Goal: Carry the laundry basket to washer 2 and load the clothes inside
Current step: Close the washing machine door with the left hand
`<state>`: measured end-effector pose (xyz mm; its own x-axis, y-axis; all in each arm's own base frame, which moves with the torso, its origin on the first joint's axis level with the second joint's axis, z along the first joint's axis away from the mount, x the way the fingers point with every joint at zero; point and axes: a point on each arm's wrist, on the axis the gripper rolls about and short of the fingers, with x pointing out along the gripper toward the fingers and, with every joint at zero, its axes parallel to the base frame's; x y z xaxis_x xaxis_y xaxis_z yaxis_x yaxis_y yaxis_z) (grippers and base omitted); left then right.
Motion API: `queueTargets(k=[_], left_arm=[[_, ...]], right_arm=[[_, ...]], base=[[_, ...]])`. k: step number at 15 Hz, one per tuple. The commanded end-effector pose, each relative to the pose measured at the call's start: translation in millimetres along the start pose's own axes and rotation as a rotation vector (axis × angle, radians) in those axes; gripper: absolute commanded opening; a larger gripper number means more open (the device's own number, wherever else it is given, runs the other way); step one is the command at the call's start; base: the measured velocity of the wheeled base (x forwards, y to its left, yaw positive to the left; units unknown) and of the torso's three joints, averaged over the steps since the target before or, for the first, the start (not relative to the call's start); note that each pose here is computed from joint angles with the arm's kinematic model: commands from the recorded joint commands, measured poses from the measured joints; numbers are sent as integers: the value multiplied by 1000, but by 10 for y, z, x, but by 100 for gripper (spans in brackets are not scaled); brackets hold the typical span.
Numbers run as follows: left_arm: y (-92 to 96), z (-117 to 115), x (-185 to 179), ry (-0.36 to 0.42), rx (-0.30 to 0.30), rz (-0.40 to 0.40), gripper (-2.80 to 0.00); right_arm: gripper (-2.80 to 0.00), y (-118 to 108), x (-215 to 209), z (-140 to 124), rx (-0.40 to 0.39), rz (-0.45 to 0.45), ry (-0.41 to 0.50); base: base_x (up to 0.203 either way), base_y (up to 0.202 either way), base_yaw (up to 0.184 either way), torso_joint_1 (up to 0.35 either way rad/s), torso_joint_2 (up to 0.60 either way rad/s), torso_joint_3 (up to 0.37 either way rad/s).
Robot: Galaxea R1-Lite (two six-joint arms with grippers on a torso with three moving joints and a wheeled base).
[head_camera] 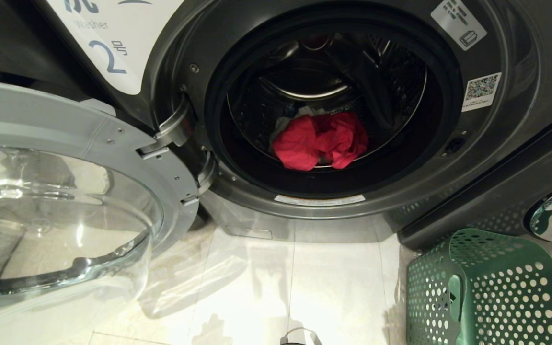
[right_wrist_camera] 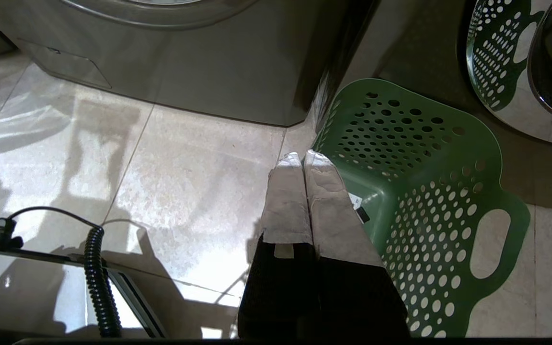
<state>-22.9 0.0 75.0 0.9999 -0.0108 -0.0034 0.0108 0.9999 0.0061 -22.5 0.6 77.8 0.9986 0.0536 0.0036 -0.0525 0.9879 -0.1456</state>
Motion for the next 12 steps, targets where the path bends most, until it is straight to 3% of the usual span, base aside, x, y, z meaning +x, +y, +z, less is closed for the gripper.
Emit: queueTargets(k=[1,4,12], left_arm=[[0,0,0,0,0,0,-280],[0,0,1,1,0,0,-280],[0,0,0,1,0,0,-280]], right_arm=[[-280,2,-4,-12,10,-1,-4],[-280,2,-4,-17,61,-2,0],[-280,2,-3,-20,65,-6,1]], base=[[0,0,0,0,0,0],[0,0,0,0,0,0],[0,0,0,0,0,0]])
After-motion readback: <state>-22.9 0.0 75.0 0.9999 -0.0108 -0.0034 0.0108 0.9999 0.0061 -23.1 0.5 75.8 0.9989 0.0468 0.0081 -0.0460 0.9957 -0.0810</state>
